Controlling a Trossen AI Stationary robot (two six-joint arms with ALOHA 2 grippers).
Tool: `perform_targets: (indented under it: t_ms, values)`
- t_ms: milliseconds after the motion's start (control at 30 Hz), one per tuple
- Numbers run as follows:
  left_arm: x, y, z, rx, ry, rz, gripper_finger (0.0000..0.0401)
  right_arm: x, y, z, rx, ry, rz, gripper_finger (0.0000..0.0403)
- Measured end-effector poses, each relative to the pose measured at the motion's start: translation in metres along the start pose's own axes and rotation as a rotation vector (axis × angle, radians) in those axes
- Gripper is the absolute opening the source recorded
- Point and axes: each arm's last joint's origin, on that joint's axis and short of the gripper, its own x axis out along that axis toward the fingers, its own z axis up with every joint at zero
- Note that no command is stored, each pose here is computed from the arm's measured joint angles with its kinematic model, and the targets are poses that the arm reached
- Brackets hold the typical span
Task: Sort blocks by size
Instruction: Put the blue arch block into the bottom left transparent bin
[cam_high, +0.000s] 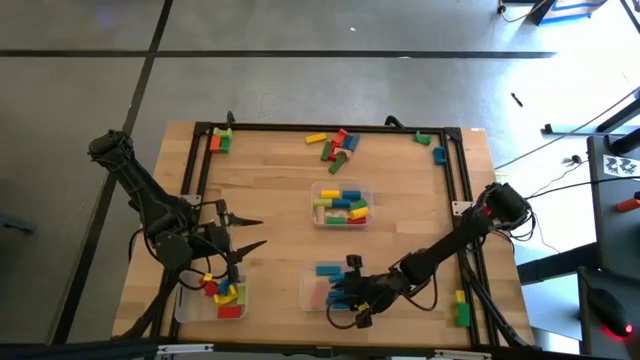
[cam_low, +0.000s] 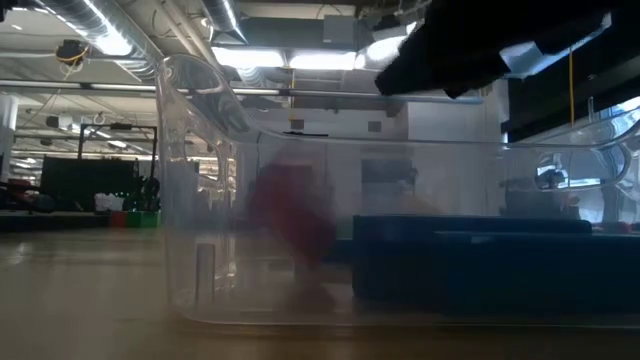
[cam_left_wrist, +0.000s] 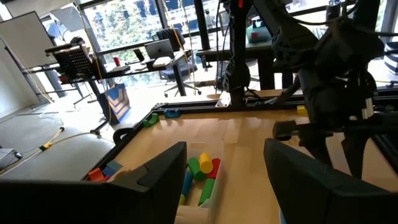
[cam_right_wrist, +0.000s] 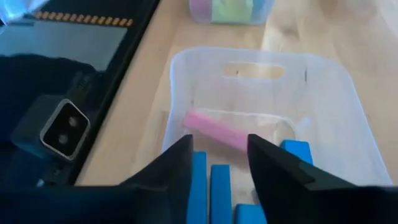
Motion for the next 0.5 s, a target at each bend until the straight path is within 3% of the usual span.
perform_targets:
  t_ms: [267, 500]
  values:
    - [0.0, 0.0, 0.0, -0.001, 0.0, 0.0, 0.021, -0.019, -0.005, 0.016, -0.073, -0.058, -0.059, 0.0212]
    - [0.0, 0.0, 0.0, -0.001, 0.0, 0.0, 0.021, -0.071, -0.023, 0.042, -0.091, -0.113, -0.266, 0.0216]
